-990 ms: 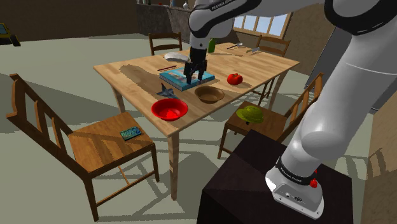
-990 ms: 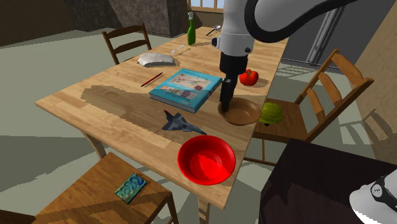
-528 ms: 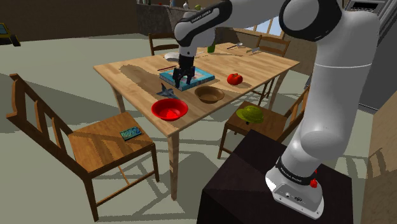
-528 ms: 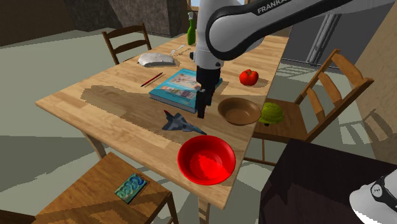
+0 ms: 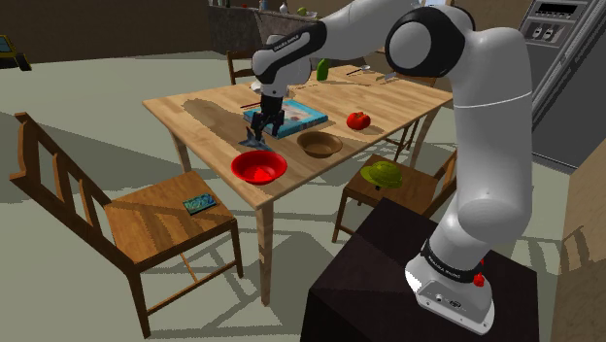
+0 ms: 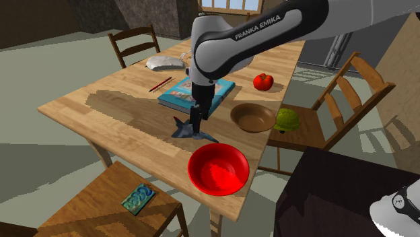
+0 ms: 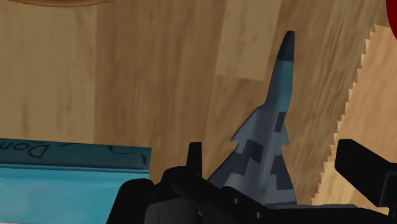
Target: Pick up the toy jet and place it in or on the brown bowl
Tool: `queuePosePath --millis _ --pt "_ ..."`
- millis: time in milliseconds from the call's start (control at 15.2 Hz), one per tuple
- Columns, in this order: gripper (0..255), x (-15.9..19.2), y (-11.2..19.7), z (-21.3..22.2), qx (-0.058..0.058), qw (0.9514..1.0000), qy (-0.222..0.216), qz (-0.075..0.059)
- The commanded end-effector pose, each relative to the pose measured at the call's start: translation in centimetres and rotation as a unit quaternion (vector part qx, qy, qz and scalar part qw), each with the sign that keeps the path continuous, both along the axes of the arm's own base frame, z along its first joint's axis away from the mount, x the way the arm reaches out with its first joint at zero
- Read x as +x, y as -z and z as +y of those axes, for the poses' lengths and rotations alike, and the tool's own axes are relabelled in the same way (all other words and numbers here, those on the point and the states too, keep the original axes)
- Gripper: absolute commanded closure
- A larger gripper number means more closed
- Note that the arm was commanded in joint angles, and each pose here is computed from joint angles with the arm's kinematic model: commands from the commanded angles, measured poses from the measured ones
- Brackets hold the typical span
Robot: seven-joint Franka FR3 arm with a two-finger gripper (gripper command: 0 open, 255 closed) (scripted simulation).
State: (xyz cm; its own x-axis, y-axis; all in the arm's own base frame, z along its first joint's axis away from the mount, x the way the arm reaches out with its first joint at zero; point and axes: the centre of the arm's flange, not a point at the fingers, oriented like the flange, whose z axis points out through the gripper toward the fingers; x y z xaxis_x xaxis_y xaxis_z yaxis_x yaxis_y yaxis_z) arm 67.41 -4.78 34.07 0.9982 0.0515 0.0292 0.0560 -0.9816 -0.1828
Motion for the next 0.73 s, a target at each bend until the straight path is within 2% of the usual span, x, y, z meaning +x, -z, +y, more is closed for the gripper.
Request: queuePosePath --millis 0,198,660 --pt "0 0.1 1.1 0.1 0.0 1.0 0.0 0.0" --pt "0 0.1 2.4 0.4 0.0 1.0 0.0 0.0" --pt "0 0.1 2.4 0.4 0.0 1.0 0.0 0.0"
